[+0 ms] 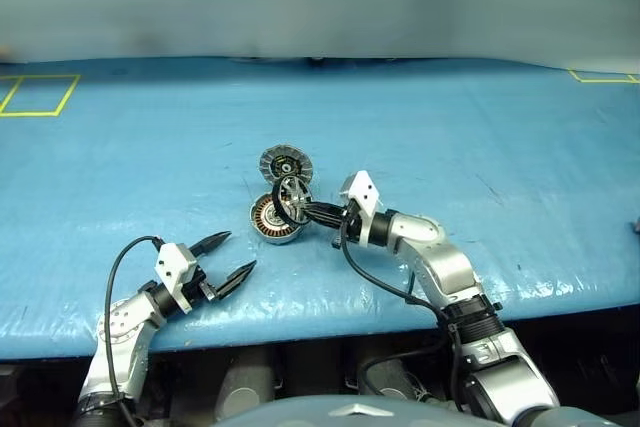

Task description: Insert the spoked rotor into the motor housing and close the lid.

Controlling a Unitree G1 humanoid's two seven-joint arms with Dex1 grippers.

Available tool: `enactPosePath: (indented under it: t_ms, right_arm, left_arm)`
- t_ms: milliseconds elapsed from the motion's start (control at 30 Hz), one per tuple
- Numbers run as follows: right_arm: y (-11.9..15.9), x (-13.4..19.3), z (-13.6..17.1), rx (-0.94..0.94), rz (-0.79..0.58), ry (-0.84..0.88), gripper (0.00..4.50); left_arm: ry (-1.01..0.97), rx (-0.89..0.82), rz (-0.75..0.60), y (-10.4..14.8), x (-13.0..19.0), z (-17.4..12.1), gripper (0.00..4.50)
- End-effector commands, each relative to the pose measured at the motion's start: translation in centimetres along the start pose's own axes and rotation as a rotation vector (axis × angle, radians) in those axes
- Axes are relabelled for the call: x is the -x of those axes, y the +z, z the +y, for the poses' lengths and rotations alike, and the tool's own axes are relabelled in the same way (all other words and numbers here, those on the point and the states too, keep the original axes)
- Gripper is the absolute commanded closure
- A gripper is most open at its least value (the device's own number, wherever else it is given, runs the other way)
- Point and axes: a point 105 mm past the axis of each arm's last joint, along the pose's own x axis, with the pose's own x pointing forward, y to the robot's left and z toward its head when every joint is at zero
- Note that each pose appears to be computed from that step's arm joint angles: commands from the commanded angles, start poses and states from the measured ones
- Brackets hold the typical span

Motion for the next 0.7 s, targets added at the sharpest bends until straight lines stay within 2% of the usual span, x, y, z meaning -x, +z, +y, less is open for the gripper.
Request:
enactPosePath:
  t_ms: [33, 700]
  right_arm:
    - [2.1, -0.8, 0.3, 0.059, -0.063, 0.021, 4.47]
    - [0.7, -1.5, 0.2, 0.095, 0.024, 0.034, 4.47]
  left_arm:
    - [-0.008, -0.012, 0.001, 0.0, 0.0, 0.0, 0.28]
    - [0.004, -0.012, 0.011, -0.3, 0.3, 0.0, 0.28]
